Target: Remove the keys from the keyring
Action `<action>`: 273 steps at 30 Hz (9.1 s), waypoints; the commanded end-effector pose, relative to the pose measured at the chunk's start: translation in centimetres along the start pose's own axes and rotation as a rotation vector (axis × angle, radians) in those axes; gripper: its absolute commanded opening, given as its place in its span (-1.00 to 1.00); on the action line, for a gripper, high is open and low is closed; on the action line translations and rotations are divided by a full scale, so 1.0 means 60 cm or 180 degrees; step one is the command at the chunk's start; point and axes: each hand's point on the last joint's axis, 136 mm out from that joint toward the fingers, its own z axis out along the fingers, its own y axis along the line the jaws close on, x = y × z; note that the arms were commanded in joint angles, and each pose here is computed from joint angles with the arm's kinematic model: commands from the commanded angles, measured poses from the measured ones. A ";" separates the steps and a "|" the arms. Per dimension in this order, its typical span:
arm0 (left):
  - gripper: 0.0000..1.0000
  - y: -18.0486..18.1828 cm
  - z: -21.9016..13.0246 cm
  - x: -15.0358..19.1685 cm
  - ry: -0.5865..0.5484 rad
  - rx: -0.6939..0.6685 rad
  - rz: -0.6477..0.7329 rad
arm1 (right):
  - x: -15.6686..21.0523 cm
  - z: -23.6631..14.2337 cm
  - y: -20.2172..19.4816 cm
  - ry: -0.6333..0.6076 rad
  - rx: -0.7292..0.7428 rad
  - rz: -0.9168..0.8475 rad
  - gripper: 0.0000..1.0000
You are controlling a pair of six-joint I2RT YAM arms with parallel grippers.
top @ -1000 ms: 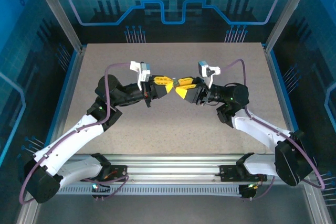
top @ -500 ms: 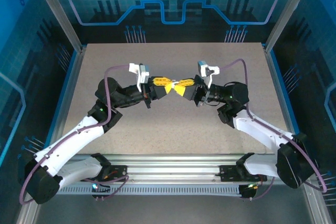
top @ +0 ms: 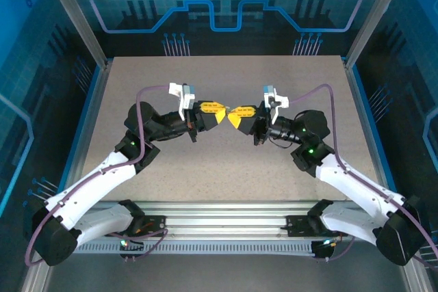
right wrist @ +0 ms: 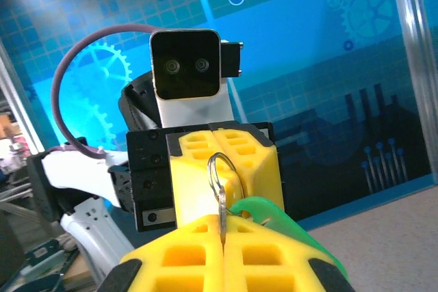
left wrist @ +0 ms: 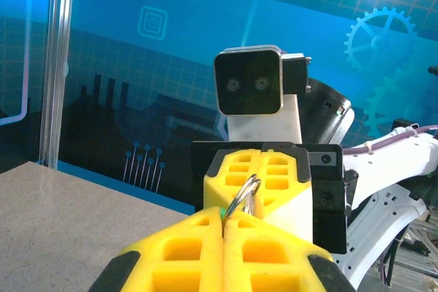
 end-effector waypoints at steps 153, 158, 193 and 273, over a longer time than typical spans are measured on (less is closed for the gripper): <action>-0.38 -0.022 0.033 -0.040 -0.0088 -0.0173 0.0820 | -0.024 0.008 0.038 0.0786 0.0461 0.0346 -1.00; -0.61 -0.022 0.033 -0.037 -0.0063 -0.0163 0.0823 | -0.021 0.007 0.039 0.0801 0.0444 0.0359 -1.00; -0.38 -0.026 0.033 -0.016 0.0144 -0.0075 0.0698 | -0.015 -0.021 0.038 0.1109 0.0568 0.0265 -1.00; -1.00 -0.013 0.019 0.043 -0.0255 0.0046 0.1100 | 0.016 -0.029 0.017 0.2408 0.0951 0.0921 -1.00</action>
